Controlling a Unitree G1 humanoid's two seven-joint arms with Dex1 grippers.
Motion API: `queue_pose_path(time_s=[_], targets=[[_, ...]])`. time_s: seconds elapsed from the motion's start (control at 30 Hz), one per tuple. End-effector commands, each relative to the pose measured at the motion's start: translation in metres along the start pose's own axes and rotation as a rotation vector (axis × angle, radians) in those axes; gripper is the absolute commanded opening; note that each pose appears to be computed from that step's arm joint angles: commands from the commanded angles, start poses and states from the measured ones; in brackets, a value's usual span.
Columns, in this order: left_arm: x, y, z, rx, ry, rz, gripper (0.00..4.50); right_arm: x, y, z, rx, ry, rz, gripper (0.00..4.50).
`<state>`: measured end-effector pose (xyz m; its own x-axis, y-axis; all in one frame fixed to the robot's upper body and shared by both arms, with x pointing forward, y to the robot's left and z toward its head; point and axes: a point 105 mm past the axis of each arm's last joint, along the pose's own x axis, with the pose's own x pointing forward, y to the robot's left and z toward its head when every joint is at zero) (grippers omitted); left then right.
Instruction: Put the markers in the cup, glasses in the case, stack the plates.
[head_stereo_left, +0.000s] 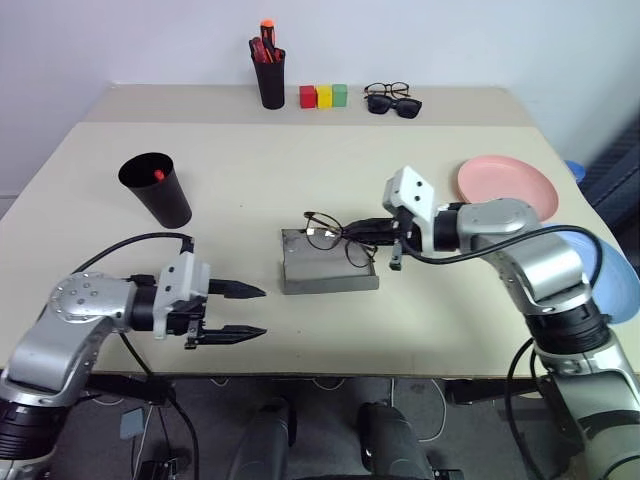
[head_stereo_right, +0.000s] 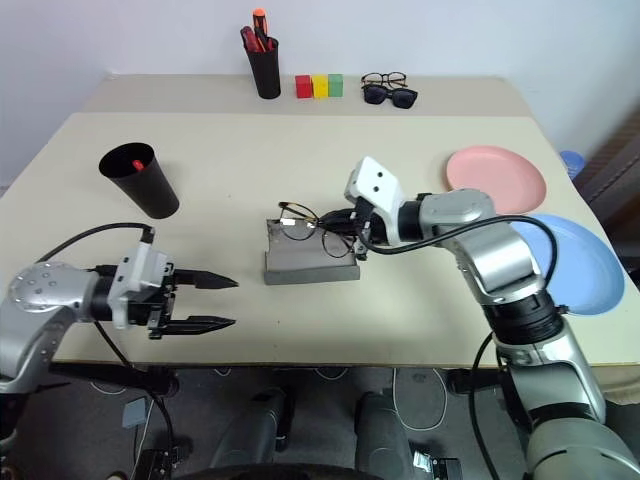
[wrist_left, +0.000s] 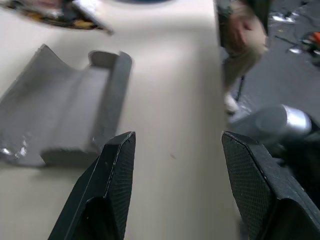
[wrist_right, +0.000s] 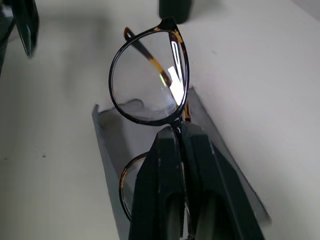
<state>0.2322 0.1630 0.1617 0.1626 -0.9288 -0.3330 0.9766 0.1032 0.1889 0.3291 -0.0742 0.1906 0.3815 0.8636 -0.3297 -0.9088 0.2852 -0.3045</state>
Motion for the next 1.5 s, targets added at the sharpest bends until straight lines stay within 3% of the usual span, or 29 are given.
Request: queue_pose_path(time_s=[0.03,0.43,1.07,1.1,1.13,1.33,1.5], targets=[[-0.009,0.0,0.01,0.01,-0.031,-0.017,2.78,0.004,-0.01,0.008,-0.074,-0.014,-0.03,0.02],[-0.025,0.0,0.009,-0.013,-0.116,0.03,2.78,0.013,-0.013,-0.011,-0.089,0.043,-0.022,0.02],[-0.043,0.014,-0.013,-0.035,-0.109,0.198,2.78,0.016,0.002,-0.015,-0.102,0.085,0.064,0.02],[-0.044,0.015,-0.013,-0.033,-0.108,0.207,2.78,0.016,0.003,-0.016,-0.101,0.088,0.068,0.65],[-0.044,0.017,-0.013,-0.032,-0.109,0.214,2.78,0.017,0.004,-0.017,-0.101,0.091,0.071,0.98],[-0.044,0.034,-0.012,-0.031,-0.104,0.296,2.78,0.015,0.003,-0.013,-0.11,0.079,0.031,3.92],[-0.03,0.071,-0.005,0.014,-0.062,0.422,2.78,-0.014,-0.001,-0.004,-0.109,0.044,-0.057,3.92]])
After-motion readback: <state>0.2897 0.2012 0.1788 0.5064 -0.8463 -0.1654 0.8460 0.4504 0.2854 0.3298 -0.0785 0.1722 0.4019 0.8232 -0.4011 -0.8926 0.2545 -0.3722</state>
